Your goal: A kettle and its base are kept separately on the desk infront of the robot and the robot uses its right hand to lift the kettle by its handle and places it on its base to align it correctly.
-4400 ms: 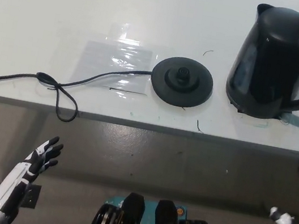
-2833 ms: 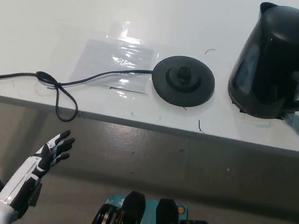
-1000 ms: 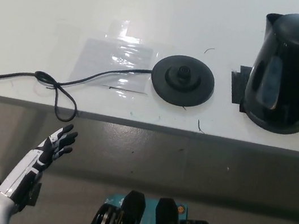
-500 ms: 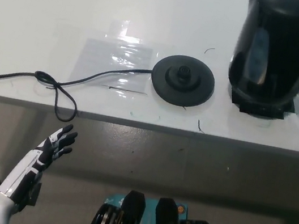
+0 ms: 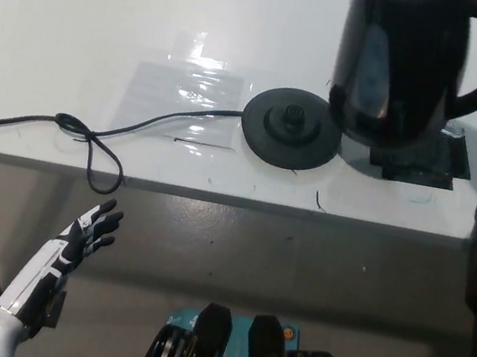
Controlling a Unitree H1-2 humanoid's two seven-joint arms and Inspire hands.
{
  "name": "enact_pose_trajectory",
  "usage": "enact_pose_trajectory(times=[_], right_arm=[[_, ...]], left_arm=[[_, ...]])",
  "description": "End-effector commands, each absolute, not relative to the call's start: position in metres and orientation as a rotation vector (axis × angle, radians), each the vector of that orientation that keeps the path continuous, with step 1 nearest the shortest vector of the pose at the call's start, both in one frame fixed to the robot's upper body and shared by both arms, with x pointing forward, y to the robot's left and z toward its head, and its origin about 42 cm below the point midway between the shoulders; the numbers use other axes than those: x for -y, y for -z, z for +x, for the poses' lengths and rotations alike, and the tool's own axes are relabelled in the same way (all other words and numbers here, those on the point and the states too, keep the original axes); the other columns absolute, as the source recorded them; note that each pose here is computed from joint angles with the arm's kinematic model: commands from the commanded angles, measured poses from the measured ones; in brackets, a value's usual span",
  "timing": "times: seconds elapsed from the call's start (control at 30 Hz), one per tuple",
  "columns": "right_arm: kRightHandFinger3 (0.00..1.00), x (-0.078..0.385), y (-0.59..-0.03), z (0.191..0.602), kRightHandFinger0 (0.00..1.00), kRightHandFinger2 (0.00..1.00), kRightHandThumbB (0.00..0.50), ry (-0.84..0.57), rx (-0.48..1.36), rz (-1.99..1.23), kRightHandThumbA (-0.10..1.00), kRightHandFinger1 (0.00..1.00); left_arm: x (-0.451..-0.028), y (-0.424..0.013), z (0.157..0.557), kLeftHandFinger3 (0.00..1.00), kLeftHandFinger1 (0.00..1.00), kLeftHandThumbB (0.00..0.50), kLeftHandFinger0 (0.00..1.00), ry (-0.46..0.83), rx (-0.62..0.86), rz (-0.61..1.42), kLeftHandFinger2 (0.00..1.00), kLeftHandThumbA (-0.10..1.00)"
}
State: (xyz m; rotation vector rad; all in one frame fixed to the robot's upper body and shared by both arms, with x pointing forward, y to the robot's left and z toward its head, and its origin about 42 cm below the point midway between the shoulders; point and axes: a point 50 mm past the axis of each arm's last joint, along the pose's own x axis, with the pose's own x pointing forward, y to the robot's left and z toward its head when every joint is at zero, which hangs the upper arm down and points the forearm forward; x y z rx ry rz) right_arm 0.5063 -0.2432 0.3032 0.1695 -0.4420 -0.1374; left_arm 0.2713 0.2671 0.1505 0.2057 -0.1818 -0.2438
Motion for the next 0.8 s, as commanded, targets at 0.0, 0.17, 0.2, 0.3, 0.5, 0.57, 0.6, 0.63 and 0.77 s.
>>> enact_pose_trajectory(times=[0.0, 0.17, 0.2, 0.3, 0.5, 0.57, 0.6, 0.63, 0.77], right_arm=[[0.7, 0.209, -0.381, 0.517, 0.01, 0.76, 0.147, 0.063, 0.634, 0.19, -0.1, 0.4], [0.61, 0.187, -0.387, 0.521, 0.0, 0.67, 0.155, 0.046, 0.624, 0.187, -0.1, 0.33], [0.61, 0.182, -0.387, 0.523, 0.0, 0.66, 0.157, 0.042, 0.613, 0.192, -0.1, 0.33], [0.63, 0.173, -0.388, 0.527, 0.0, 0.67, 0.146, 0.037, 0.605, 0.184, -0.1, 0.31], [0.67, 0.157, -0.392, 0.533, 0.0, 0.67, 0.143, 0.017, 0.594, 0.192, -0.1, 0.29], [0.66, 0.155, -0.391, 0.534, 0.0, 0.67, 0.142, 0.011, 0.593, 0.197, -0.1, 0.29], [0.65, 0.152, -0.391, 0.536, 0.0, 0.66, 0.147, 0.01, 0.585, 0.2, -0.1, 0.29], [0.64, 0.152, -0.39, 0.536, 0.0, 0.66, 0.148, 0.011, 0.583, 0.201, -0.1, 0.29], [0.62, 0.148, -0.384, 0.541, 0.0, 0.66, 0.137, 0.014, 0.558, 0.207, -0.1, 0.29]], left_arm=[[-0.27, -0.156, 0.273, 1.0, 1.0, 0.166, 1.0, 0.263, 0.2, 0.22, 1.0, 1.0], [-0.269, -0.157, 0.273, 1.0, 1.0, 0.161, 1.0, 0.269, 0.207, 0.223, 1.0, 1.0], [-0.268, -0.157, 0.273, 1.0, 1.0, 0.165, 1.0, 0.269, 0.204, 0.216, 1.0, 1.0], [-0.269, -0.157, 0.273, 1.0, 1.0, 0.166, 1.0, 0.269, 0.207, 0.23, 1.0, 1.0], [-0.269, -0.158, 0.274, 1.0, 1.0, 0.155, 1.0, 0.269, 0.203, 0.227, 1.0, 1.0], [-0.269, -0.158, 0.274, 1.0, 1.0, 0.165, 1.0, 0.27, 0.202, 0.23, 1.0, 1.0], [-0.269, -0.158, 0.273, 1.0, 1.0, 0.167, 1.0, 0.268, 0.201, 0.232, 1.0, 1.0], [-0.269, -0.158, 0.273, 1.0, 1.0, 0.169, 1.0, 0.267, 0.201, 0.232, 1.0, 1.0], [-0.269, -0.157, 0.274, 1.0, 1.0, 0.155, 1.0, 0.268, 0.207, 0.227, 1.0, 1.0]])
